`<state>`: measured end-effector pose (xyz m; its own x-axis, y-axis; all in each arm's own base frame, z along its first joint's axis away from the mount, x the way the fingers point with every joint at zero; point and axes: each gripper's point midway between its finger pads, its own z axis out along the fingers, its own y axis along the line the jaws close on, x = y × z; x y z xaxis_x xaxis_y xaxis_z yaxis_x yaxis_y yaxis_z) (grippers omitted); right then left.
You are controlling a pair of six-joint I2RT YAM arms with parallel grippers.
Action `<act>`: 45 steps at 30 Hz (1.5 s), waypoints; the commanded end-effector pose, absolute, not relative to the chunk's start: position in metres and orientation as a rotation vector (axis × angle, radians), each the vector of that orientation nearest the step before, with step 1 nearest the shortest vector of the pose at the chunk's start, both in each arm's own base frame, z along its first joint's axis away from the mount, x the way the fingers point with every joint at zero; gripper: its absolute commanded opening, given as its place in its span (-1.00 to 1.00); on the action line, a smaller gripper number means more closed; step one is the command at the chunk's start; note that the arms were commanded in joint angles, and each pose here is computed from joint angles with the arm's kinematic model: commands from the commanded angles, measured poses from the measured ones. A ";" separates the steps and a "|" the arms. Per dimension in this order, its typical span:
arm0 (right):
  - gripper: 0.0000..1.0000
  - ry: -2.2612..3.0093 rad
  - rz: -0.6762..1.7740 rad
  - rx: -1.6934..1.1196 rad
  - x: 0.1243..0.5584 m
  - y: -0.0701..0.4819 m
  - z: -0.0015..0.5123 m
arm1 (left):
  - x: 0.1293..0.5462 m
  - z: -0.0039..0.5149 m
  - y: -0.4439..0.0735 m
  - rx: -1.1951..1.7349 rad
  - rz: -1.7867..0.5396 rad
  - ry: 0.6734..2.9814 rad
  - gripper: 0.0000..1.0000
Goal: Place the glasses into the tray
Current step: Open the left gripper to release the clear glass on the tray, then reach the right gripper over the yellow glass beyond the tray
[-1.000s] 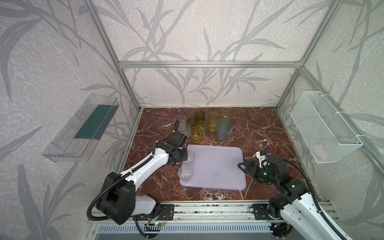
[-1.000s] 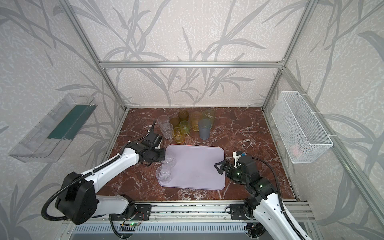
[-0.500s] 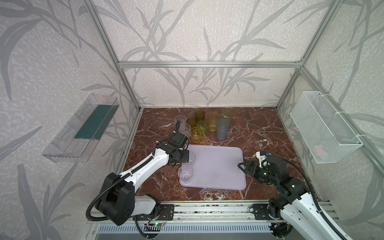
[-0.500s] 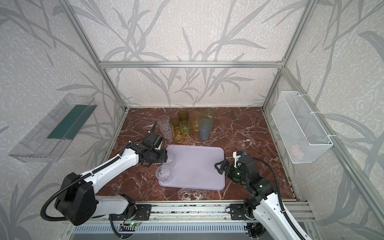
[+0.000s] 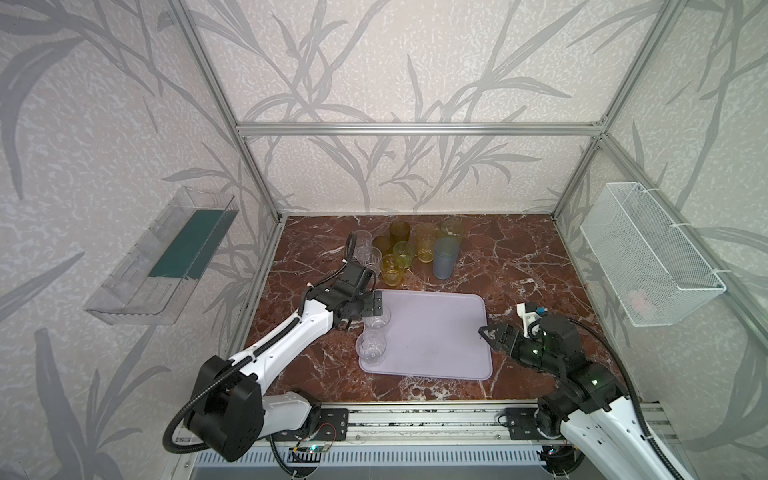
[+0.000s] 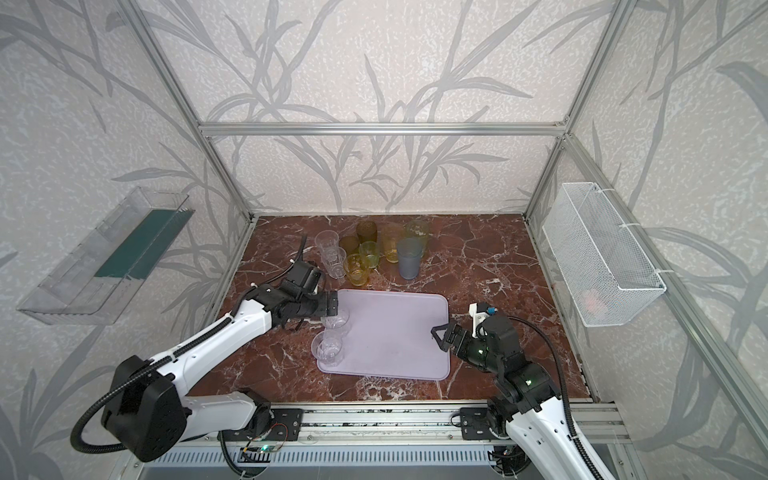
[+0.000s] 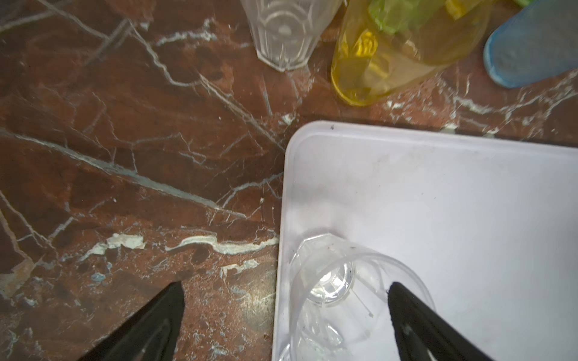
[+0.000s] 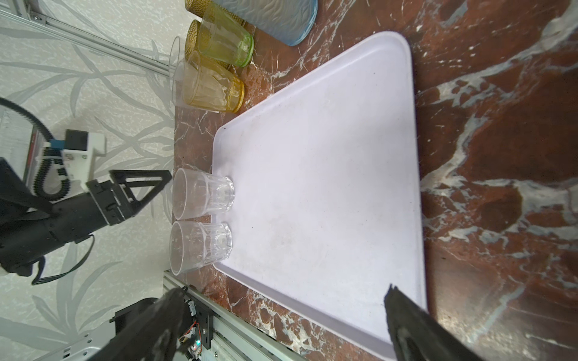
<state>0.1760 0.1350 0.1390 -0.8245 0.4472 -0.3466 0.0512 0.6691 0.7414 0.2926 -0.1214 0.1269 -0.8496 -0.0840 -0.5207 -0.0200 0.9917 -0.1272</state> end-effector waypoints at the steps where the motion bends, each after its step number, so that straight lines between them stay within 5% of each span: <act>1: 0.98 2.383 0.960 0.376 0.172 0.126 0.147 | 0.304 0.150 -0.112 -0.126 -0.119 2.463 0.98; 13: 0.98 2.373 0.941 0.293 0.185 0.132 0.181 | 0.297 0.146 -0.094 -0.184 -0.072 2.427 0.99; 21: 0.98 2.343 0.906 0.255 0.214 0.140 0.206 | 0.280 0.153 -0.109 -0.207 -0.292 2.400 0.98; 45: 0.98 2.480 0.930 0.068 0.314 0.274 0.208 | 0.263 0.153 -0.117 -0.224 -0.455 2.358 0.98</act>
<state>0.2995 0.2619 0.1920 -0.8944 0.2281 -0.3848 -0.0741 0.7728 0.6304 0.2617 -0.1148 0.1527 -0.7383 -0.2476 -0.6274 -0.0216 0.9384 -0.3450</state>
